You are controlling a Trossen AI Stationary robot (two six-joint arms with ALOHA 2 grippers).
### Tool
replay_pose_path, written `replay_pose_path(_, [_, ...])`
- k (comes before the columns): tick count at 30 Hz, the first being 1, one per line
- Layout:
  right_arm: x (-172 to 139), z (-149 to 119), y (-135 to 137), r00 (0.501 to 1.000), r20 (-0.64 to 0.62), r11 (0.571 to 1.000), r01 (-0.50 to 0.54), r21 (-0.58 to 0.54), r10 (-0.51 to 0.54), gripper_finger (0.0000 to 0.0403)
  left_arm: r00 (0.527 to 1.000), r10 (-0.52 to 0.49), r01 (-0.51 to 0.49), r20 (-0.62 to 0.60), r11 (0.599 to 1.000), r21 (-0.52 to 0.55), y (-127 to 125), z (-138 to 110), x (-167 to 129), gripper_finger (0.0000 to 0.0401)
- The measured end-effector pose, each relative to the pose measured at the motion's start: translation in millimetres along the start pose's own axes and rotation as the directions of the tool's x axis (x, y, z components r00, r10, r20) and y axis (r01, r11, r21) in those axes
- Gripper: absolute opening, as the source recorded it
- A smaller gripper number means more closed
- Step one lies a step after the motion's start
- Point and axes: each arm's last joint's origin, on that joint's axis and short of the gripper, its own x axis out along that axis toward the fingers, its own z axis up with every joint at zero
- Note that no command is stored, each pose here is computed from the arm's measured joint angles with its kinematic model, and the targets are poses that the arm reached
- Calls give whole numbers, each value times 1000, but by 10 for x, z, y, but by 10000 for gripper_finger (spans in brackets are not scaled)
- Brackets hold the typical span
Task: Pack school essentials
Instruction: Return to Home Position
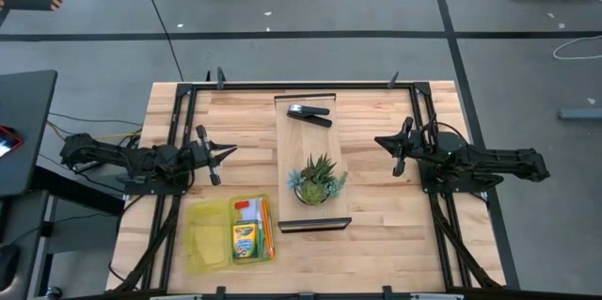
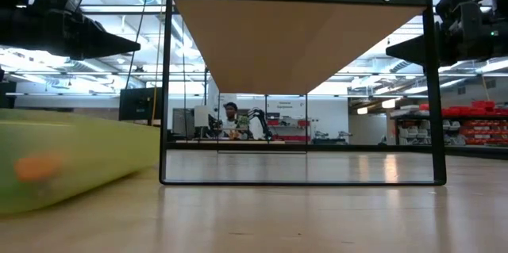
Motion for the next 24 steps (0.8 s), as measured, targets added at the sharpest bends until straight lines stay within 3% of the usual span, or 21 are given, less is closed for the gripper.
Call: replay_pose_path(24, [0,0,0,1000,0,1000,0,0,0,7,1000,-1,1,0,1000,0,-1,-2,0,40])
